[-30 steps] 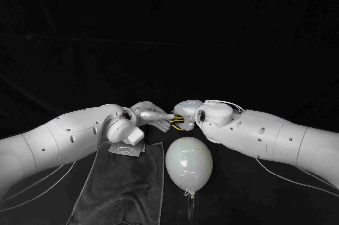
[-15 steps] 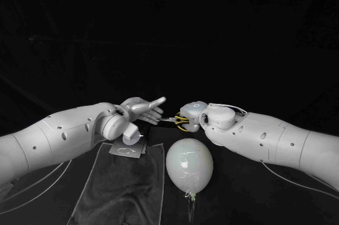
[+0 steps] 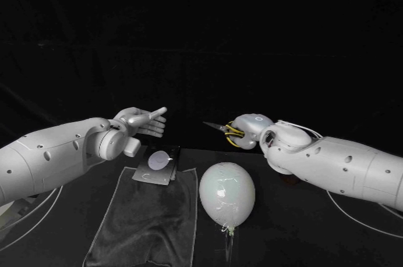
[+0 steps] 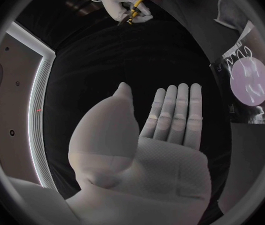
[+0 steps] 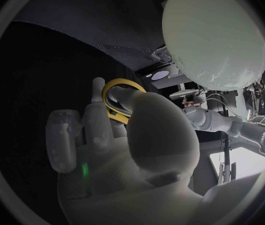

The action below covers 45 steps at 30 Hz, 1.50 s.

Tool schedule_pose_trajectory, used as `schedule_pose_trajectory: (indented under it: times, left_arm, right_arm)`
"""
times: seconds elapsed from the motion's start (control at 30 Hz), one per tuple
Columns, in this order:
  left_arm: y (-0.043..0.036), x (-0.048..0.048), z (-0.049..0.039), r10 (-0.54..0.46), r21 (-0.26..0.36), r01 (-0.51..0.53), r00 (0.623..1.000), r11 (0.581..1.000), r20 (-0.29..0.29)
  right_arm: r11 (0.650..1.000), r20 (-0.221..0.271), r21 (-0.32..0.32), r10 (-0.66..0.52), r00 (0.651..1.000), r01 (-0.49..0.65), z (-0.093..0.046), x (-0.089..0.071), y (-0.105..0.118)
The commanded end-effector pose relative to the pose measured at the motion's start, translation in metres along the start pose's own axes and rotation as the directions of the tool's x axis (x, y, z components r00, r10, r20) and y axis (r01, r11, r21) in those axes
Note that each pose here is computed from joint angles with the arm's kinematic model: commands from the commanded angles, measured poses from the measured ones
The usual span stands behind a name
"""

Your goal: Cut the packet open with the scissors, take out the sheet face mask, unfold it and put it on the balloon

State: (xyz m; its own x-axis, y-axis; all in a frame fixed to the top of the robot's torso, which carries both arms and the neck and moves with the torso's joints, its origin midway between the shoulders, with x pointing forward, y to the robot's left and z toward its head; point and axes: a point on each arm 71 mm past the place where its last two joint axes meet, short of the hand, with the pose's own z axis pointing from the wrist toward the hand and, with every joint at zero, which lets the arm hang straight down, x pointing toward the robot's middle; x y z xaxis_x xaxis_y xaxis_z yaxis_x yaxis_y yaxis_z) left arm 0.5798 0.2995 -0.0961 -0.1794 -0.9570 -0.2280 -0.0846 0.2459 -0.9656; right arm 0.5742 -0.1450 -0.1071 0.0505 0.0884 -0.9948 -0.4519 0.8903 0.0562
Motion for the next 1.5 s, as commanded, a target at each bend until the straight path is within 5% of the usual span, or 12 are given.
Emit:
schedule_pose_trajectory:
  times: [0.03, 0.33, 0.63, 0.93, 1.2, 1.5]
  left_arm:
    - [-0.0061, -0.0041, -0.0053, 0.018, 0.084, -0.019, 1.0, 0.996, 0.013]
    - [0.009, -0.02, -0.0229, 0.152, 0.1, -0.155, 0.988, 0.983, 0.038]
    - [0.0433, -0.031, -0.037, 0.27, 0.066, -0.275, 0.96, 0.959, 0.07]
    - [0.0717, -0.037, -0.0373, 0.413, -0.07, -0.409, 0.909, 0.91, 0.062]
    - [0.0759, -0.0375, -0.0344, 0.526, -0.14, -0.51, 0.842, 0.849, 0.12]
    - [0.0826, -0.0271, -0.0283, 0.61, -0.268, -0.576, 0.79, 0.772, 0.063]
  right_arm:
    - [0.983, 0.164, -0.013, 0.182, 0.969, -0.183, -0.009, -0.013, -0.01]
    - [0.885, 0.291, 0.003, 0.445, 0.847, -0.466, -0.04, -0.023, -0.04]
    - [0.81, 0.314, 0.003, 0.556, 0.77, -0.586, -0.063, -0.026, -0.047]
    - [0.785, 0.31, 0.007, 0.588, 0.747, -0.62, -0.074, -0.026, -0.05]
    - [0.779, 0.3, -0.001, 0.599, 0.743, -0.628, -0.077, -0.026, -0.048]
    - [0.775, 0.285, -0.011, 0.608, 0.741, -0.632, -0.08, -0.026, -0.043]
